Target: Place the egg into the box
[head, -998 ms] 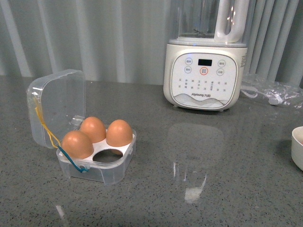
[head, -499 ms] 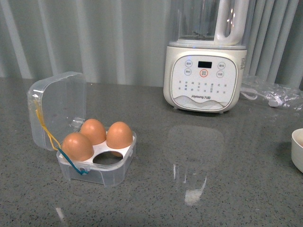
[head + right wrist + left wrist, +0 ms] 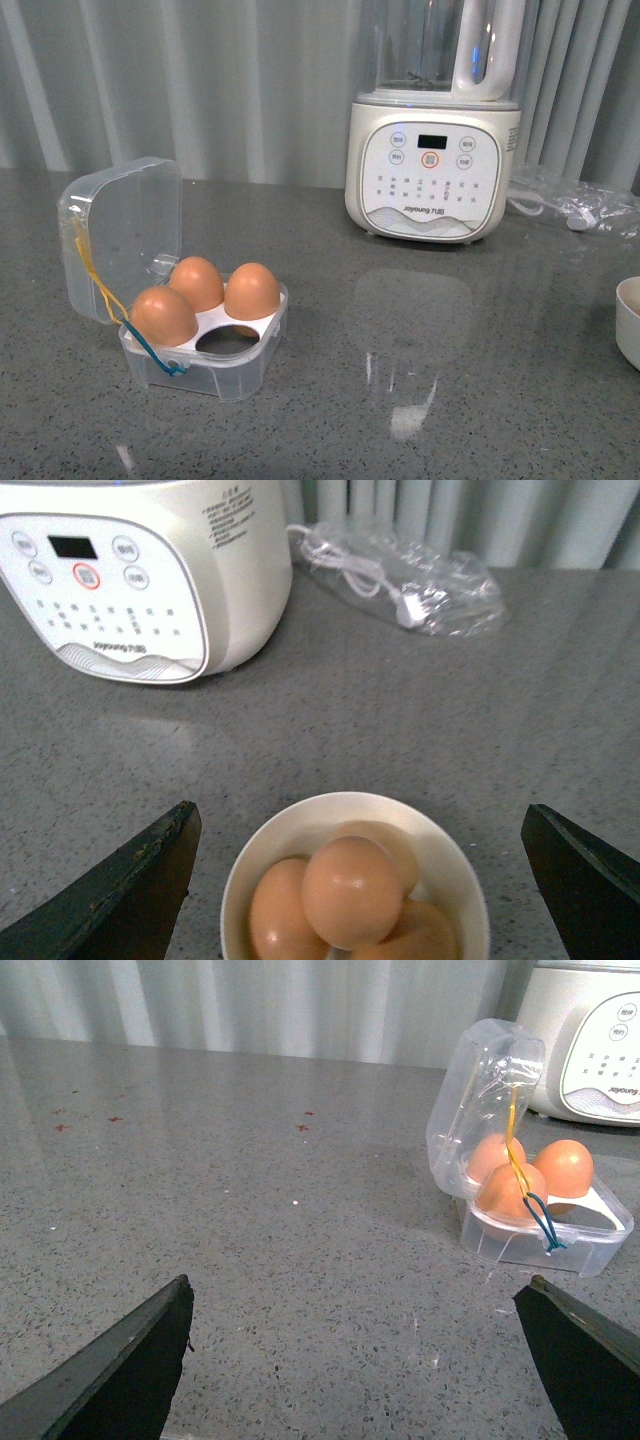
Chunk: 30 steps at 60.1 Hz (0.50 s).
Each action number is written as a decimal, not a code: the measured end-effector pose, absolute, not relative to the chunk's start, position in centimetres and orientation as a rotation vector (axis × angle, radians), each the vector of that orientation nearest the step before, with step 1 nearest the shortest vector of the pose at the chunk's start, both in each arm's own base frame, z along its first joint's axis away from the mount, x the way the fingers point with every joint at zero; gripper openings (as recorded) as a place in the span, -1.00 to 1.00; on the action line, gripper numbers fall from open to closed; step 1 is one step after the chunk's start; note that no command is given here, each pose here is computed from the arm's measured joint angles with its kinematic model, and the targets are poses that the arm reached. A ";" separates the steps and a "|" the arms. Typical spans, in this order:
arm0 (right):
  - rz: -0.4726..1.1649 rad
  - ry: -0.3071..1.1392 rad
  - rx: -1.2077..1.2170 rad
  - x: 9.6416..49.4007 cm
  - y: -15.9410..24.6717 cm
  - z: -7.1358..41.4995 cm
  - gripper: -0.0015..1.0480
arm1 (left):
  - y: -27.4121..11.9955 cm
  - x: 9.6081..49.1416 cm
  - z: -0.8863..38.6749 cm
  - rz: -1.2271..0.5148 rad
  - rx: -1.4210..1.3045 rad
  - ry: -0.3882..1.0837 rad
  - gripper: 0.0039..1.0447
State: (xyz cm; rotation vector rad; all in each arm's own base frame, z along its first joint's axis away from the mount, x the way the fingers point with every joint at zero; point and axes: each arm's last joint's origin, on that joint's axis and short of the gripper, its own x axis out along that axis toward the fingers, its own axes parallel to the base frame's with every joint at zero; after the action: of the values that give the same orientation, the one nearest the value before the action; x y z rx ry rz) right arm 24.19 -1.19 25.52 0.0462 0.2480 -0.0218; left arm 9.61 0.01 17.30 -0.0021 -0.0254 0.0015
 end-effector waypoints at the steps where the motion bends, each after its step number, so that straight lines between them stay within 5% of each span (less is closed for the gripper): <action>1: -0.002 0.268 0.058 24.6 -1.1 25.4 0.86 | 0.0 9.6 17.3 0.002 -0.002 -0.025 0.87; 30: 0.032 0.346 0.092 26.8 -1.6 23.7 0.86 | 0.0 9.6 17.3 0.002 -0.002 -0.025 0.87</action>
State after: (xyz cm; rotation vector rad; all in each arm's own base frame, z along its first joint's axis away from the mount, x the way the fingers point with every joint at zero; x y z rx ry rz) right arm 26.80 -1.59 23.66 0.0920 0.3460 0.0319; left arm 9.61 0.01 17.30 -0.0021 -0.0254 0.0019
